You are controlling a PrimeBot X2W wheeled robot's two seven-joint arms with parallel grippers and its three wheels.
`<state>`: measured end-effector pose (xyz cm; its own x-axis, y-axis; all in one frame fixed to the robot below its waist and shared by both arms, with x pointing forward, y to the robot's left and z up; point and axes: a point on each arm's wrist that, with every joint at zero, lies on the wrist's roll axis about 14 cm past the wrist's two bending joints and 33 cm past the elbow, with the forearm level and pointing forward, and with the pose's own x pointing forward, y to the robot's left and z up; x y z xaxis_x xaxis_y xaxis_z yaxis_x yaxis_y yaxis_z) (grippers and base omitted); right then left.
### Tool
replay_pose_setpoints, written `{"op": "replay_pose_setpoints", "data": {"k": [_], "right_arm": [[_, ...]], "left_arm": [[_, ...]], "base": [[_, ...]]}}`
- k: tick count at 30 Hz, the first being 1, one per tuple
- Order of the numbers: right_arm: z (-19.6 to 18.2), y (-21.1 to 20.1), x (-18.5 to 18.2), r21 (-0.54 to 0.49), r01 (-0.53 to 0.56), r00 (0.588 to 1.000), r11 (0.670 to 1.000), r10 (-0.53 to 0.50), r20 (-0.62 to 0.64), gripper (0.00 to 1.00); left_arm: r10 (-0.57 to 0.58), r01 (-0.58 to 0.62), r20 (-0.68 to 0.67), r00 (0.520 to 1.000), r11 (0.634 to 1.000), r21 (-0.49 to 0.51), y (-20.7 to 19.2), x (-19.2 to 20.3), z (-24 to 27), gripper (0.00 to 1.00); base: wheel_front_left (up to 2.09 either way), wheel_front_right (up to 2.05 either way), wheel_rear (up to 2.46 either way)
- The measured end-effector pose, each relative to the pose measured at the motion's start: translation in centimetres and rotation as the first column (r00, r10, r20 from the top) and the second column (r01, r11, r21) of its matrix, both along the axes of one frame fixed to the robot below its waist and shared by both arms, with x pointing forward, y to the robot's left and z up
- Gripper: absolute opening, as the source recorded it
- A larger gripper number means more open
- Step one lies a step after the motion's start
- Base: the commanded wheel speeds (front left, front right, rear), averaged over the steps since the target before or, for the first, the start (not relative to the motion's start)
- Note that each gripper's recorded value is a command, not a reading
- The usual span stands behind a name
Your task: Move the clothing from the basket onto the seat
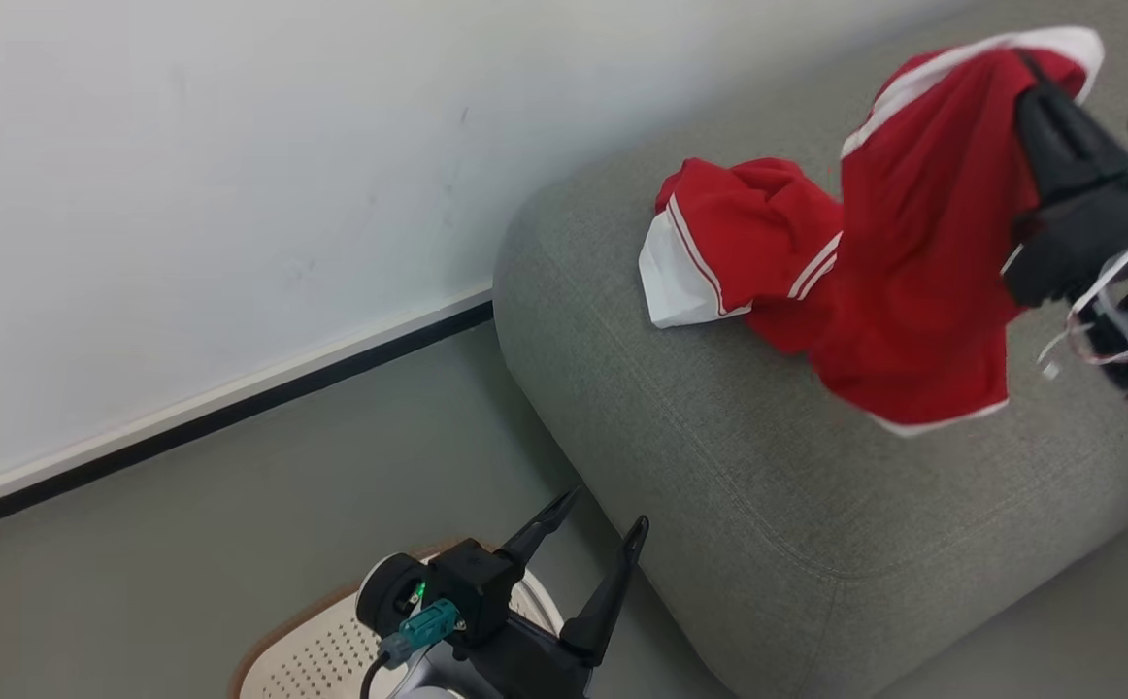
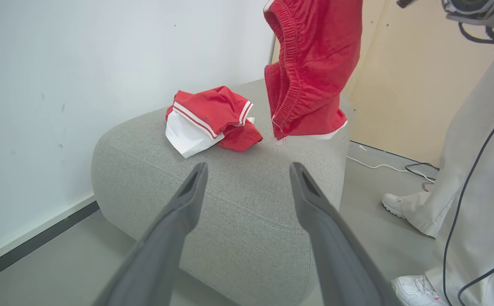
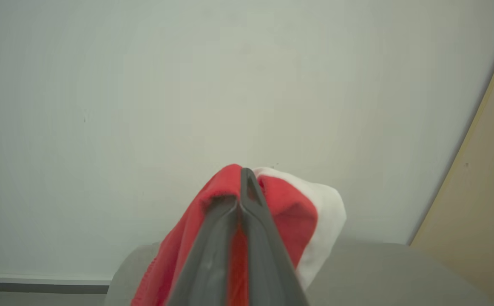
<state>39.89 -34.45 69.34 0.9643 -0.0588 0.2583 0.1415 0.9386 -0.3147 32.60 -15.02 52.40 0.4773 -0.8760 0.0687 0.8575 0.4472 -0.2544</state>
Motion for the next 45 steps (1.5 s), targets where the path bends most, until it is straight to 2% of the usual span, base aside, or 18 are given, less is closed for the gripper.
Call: {"op": "replay_pose_setpoints", "data": {"k": [5,14,27,32,36,42,45], "right_arm": [[4.2,-2.0,2.3,-0.022,0.047,0.998,0.999,-0.046,0.051,0.0],[5.7,-4.5,6.5,-0.001,0.106,0.993,0.994,-0.106,0.048,0.0],[3.2,-4.6,14.7,-0.009,0.152,0.988,0.988,-0.152,0.002,0.0],[-1.5,-4.5,17.4,-0.001,0.169,0.982,0.986,-0.169,-0.08,0.0],[-7.4,-3.7,19.0,0.031,0.173,0.969,0.984,-0.164,-0.186,0.0],[-17.6,-1.9,18.8,0.065,0.176,0.916,0.982,-0.139,-0.377,0.0],[-20.6,-1.2,18.0,0.075,0.173,0.892,0.982,-0.124,-0.434,0.0]], "left_arm": [[0.017,-0.017,0.006,1.0,1.0,-0.004,0.7,1.5,-0.1,1.0],[0.074,-0.074,0.017,0.997,0.997,-0.017,2.6,4.6,0.0,1.0],[0.15,-0.15,-0.004,0.989,0.989,-0.015,5.5,9.5,-1.8,1.0],[0.168,-0.168,0.001,0.986,0.986,0.01,6.5,11.3,-3.1,1.0],[0.179,-0.178,-0.008,0.984,0.984,0.025,7.0,12.8,-4.4,1.0],[0.169,-0.167,-0.045,0.985,0.985,0.042,6.7,13.8,-6.5,1.0],[0.16,-0.157,-0.059,0.985,0.986,0.047,6.3,14.0,-7.2,1.0]], "base": [[0.0,0.0,0.0],[0.0,0.0,0.0],[0.0,0.0,0.0],[0.0,0.0,0.0],[0.0,0.0,0.0],[0.0,0.0,0.0],[0.0,0.0,0.0]]}}
